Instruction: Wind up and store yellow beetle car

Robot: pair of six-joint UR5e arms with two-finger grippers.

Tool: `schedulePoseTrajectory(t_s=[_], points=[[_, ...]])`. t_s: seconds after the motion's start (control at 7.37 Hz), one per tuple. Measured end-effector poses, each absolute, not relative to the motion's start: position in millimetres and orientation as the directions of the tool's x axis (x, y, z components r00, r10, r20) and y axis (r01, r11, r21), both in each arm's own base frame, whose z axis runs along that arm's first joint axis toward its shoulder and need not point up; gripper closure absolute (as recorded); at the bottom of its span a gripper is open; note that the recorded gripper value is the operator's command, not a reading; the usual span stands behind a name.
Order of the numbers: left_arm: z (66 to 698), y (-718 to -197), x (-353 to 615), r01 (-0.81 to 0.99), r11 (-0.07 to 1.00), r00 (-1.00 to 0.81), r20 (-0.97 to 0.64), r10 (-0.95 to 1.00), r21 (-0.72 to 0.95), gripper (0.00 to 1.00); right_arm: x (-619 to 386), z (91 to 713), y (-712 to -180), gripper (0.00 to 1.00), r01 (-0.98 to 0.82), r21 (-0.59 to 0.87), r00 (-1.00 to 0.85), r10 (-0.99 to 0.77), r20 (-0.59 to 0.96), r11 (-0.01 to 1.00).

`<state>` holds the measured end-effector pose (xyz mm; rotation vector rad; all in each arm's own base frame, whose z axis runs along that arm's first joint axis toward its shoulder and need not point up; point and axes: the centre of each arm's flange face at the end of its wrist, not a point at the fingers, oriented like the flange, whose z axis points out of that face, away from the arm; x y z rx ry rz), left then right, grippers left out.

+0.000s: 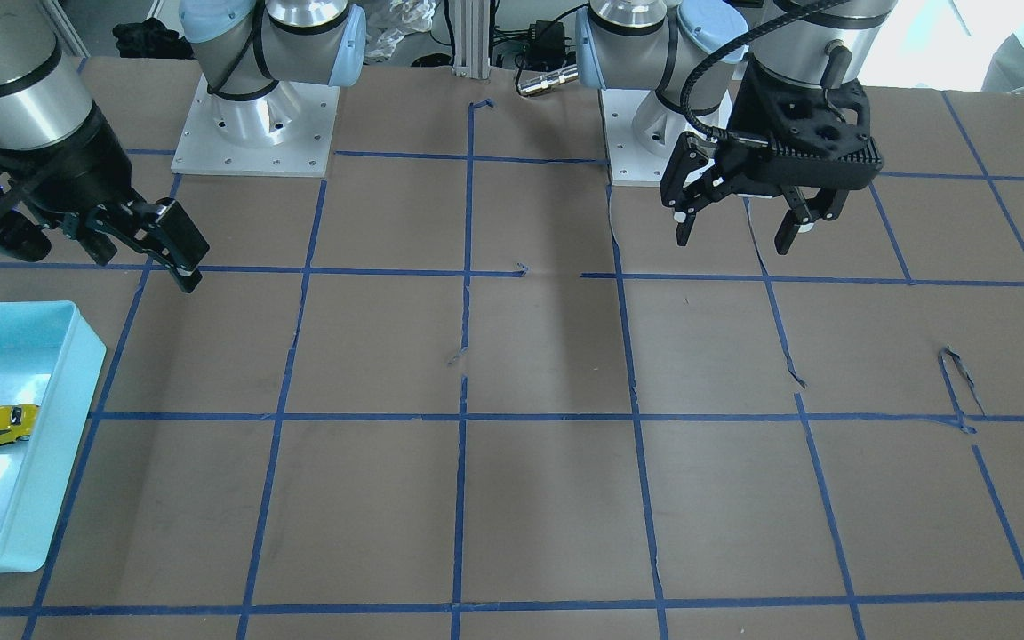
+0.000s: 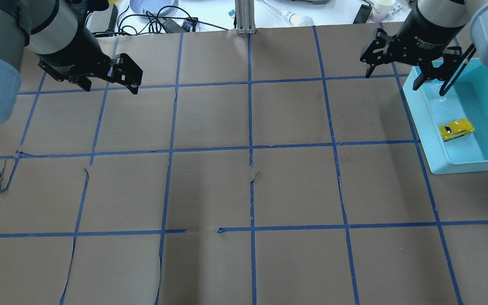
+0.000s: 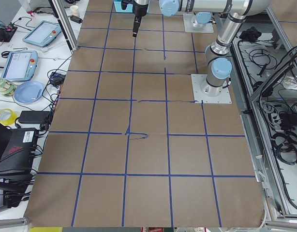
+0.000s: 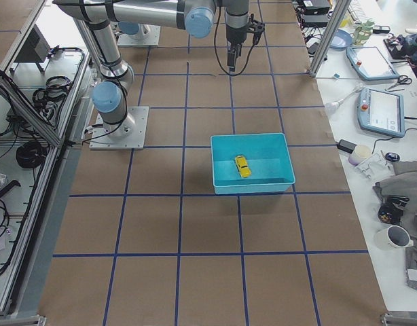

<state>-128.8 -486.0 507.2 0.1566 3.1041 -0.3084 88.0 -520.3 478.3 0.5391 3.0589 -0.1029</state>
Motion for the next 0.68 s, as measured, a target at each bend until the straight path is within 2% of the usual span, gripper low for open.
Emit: schedulePoseTrajectory(t_s=[0.68], points=[[512, -485, -128, 0.111, 0.975, -0.994, -0.038, 0.106, -0.195, 0.0, 109, 481, -505, 0.0, 0.32, -0.034, -0.947, 0.32, -0.021, 0.947]])
